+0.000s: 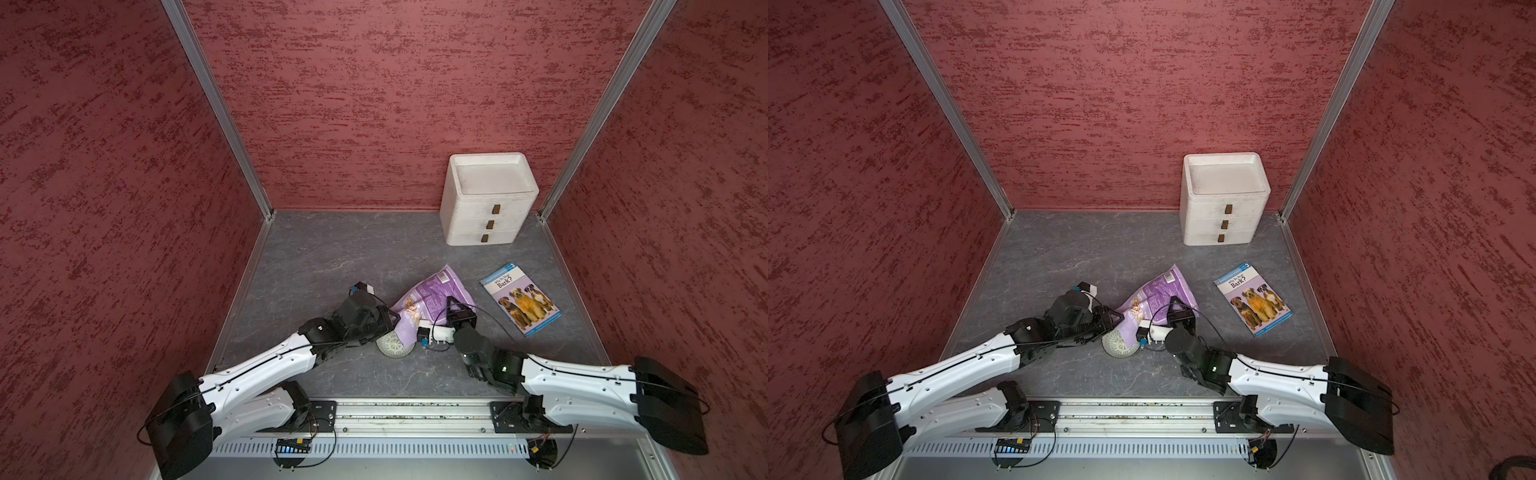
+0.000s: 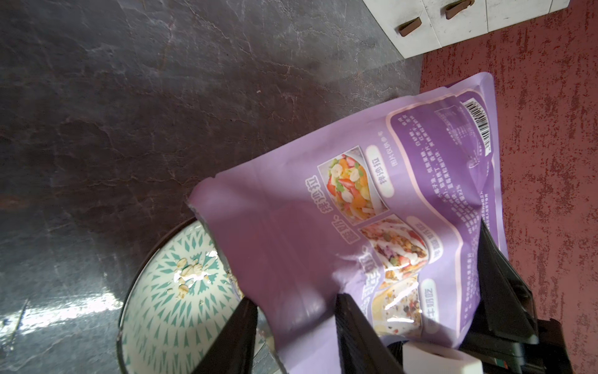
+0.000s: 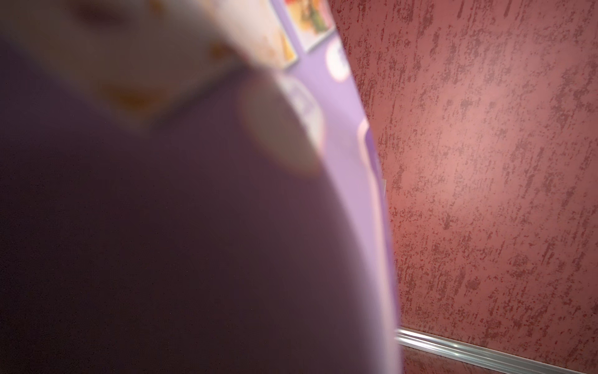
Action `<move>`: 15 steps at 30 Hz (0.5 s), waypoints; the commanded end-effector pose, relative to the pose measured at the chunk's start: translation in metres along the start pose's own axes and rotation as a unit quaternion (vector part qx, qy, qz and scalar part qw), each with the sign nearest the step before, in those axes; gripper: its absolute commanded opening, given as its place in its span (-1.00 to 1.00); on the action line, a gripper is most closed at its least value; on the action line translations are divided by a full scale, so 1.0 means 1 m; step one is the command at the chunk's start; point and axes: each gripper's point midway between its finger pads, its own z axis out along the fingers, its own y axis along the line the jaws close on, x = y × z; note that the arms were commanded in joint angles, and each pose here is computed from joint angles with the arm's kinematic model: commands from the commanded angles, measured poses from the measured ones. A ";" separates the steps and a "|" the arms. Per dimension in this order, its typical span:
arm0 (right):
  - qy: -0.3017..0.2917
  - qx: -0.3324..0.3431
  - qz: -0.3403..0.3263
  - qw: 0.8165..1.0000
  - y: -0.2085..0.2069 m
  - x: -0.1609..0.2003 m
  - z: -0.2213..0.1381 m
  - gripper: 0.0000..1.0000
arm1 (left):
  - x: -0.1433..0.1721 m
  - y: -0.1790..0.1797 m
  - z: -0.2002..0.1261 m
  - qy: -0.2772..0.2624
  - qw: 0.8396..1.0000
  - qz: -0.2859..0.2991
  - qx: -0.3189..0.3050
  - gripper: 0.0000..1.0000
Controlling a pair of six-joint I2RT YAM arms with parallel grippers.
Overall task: Pour the oats into the breakfast bowl
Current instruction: Pour the oats into the bowl.
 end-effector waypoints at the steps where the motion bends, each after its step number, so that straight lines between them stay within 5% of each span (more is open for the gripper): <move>1: -0.009 0.078 0.089 0.993 -0.051 -0.007 -0.009 -1.00 | -0.001 -0.001 0.004 -0.005 1.000 0.002 0.007 -0.14; 15: -0.013 0.096 0.071 0.993 -0.056 -0.012 -0.010 -1.00 | 0.000 0.000 0.006 -0.002 1.000 0.001 0.005 -0.16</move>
